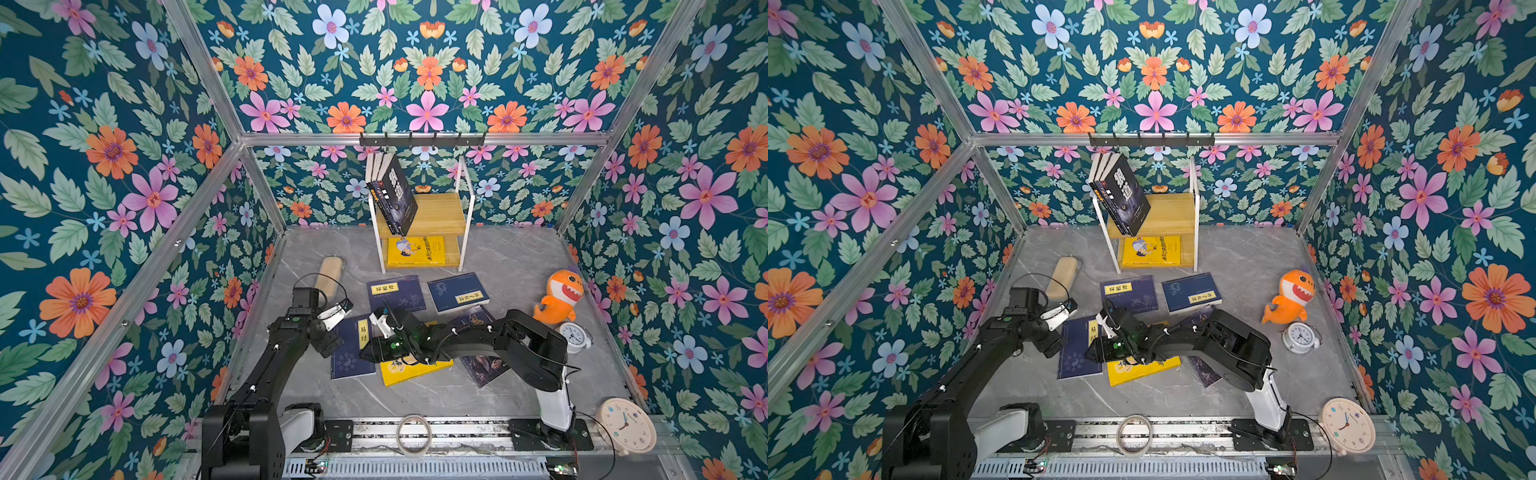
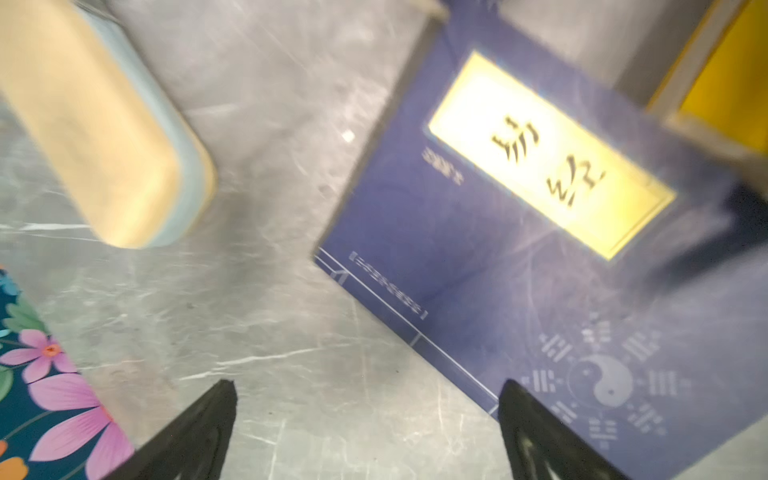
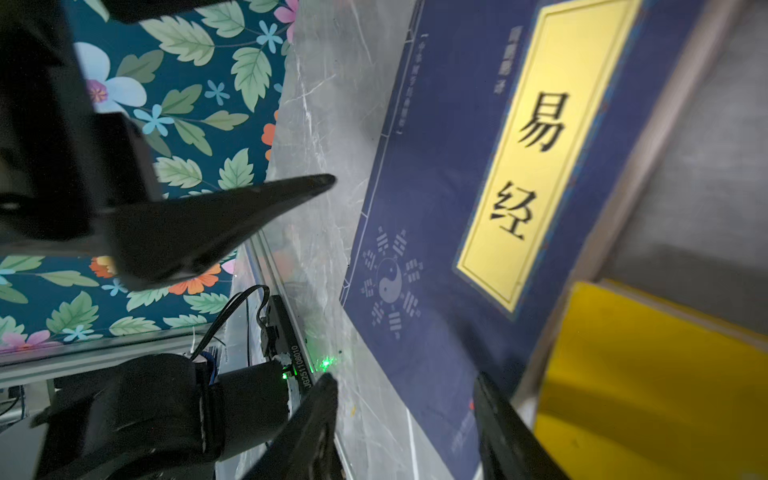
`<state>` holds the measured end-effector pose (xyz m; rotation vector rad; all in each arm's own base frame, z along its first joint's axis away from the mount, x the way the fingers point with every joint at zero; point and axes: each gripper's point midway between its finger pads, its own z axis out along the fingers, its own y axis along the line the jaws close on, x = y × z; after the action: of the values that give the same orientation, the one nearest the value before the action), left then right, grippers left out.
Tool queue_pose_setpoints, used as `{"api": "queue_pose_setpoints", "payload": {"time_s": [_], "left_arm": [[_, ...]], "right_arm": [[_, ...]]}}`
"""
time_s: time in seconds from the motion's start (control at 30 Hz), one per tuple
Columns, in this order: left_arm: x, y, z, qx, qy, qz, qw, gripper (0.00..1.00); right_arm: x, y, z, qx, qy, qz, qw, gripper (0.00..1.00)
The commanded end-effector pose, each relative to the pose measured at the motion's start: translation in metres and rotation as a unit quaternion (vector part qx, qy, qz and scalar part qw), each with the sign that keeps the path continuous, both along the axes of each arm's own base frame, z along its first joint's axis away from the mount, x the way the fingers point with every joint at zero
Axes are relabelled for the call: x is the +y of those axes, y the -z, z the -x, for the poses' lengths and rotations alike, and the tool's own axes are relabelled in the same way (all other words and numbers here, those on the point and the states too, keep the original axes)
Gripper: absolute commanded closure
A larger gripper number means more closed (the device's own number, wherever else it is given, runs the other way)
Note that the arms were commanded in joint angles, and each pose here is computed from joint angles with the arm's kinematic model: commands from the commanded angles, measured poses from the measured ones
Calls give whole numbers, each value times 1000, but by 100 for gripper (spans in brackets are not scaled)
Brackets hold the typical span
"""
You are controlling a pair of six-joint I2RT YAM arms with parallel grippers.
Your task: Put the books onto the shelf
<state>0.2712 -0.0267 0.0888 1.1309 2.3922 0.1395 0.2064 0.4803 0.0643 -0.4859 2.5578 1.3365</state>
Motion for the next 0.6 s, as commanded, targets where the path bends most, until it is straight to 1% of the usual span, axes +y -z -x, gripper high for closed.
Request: {"api": "queue_pose_setpoints", "payload": {"time_s": [0.0,0.1,0.13,0.17,0.23,0.3,0.37,0.47,0.5,0.57], "left_arm": [[-11,-18,-2,8,-53,67,996,0],[-16,-42,-18,-17,-120,125,985,0],[-13,-45,-25,-26,-163,143,976,0],[-13,-49,-30,-26,-188,161,968,0],[-15,-56,-36,-12,-242,213,946,0],[-17,-62,-39,-5,-267,240,933,0],[-9,-64,-40,-1,-302,275,913,0],[6,-51,-40,12,-359,310,880,1],[7,-49,-40,16,-368,325,871,1],[2,-46,-39,28,-372,351,859,1]], "right_arm": [[-6,-18,-6,-8,15,1,1000,47],[-13,-27,-18,-10,37,5,999,47],[-17,-24,-24,2,52,16,999,47],[-21,-23,-30,12,65,22,998,47],[-26,-25,-42,18,86,17,996,47],[-29,-27,-51,17,99,17,995,48],[-28,-28,-59,16,102,26,994,48],[-27,-27,-66,17,102,43,994,48],[-25,-26,-68,17,103,44,994,48],[-24,-19,-74,23,106,53,993,49]]}}
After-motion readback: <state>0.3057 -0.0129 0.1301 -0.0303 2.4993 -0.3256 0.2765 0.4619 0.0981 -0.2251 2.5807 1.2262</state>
